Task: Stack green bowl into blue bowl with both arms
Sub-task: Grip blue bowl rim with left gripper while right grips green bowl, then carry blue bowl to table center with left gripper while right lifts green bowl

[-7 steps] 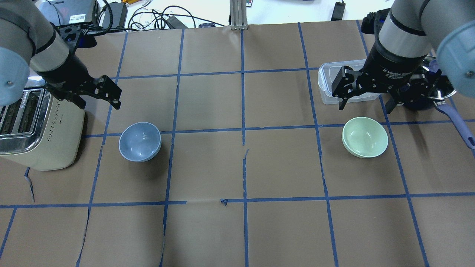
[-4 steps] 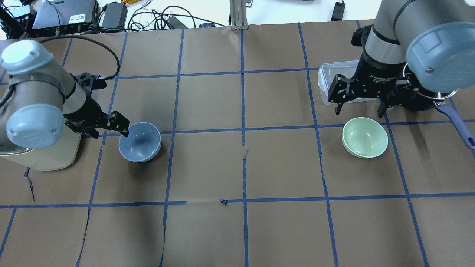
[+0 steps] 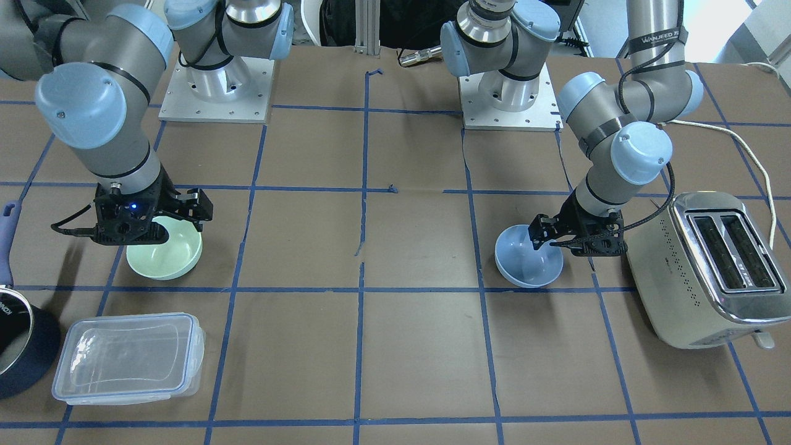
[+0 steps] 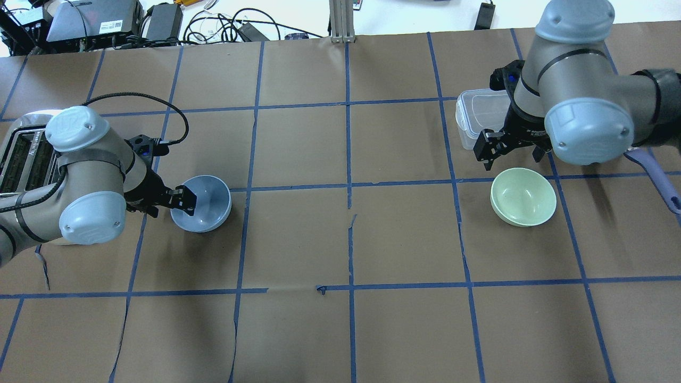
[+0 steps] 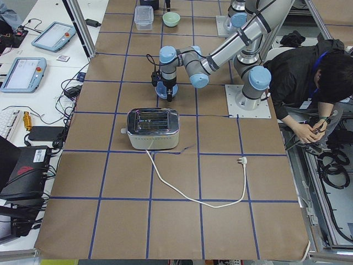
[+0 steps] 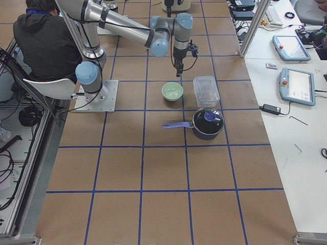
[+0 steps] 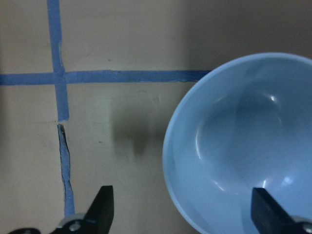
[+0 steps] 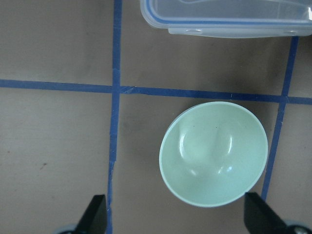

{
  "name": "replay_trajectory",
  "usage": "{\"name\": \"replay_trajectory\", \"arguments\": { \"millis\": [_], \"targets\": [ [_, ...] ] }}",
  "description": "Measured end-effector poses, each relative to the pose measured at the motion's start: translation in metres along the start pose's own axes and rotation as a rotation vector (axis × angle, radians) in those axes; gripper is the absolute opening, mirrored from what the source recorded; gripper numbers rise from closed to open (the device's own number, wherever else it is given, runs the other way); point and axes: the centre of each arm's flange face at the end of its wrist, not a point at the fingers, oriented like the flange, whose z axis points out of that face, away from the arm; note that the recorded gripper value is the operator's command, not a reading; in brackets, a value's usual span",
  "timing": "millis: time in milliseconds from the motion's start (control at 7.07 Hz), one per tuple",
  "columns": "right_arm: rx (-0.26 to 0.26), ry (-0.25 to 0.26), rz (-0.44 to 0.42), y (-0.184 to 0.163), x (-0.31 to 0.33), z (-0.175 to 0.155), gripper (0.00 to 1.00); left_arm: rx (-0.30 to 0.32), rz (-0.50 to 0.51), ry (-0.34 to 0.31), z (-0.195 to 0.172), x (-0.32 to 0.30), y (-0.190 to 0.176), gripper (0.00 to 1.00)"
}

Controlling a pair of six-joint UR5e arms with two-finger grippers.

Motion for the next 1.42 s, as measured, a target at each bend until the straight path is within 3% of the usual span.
{"name": "replay_trajectory", "arguments": {
  "millis": [142, 425, 849, 991, 1132, 1274, 1415],
  "targets": [
    [0.029, 0.003, 0.001, 0.002, 0.007, 0.031, 1.0, 0.005, 0.011, 0.003, 0.004, -0.002, -0.003, 0.0],
    [0.056, -0.001, 0.012, 0.005, 0.008, 0.058, 1.0, 0.038, 0.038, 0.053, 0.0, -0.008, -0.01, 0.0],
    [0.042, -0.065, 0.009, 0.004, 0.0, 0.073, 1.0, 0.067, 0.016, 0.133, -0.027, -0.001, -0.026, 0.0],
    [0.028, -0.073, 0.009, 0.005, -0.001, 0.08, 0.88, 0.064, 0.001, 0.154, -0.049, 0.013, -0.044, 0.0],
    [0.01, -0.076, 0.01, 0.01, -0.002, 0.089, 0.66, 0.064, 0.004, 0.161, -0.07, 0.038, -0.06, 0.0],
    [-0.005, -0.078, 0.012, 0.015, -0.004, 0.096, 0.28, 0.056, -0.026, 0.164, -0.08, 0.073, -0.068, 0.0],
    [-0.016, -0.079, 0.012, 0.019, -0.005, 0.101, 0.0, 0.039, -0.089, 0.171, -0.081, 0.119, -0.068, 0.0]
  ]
}}
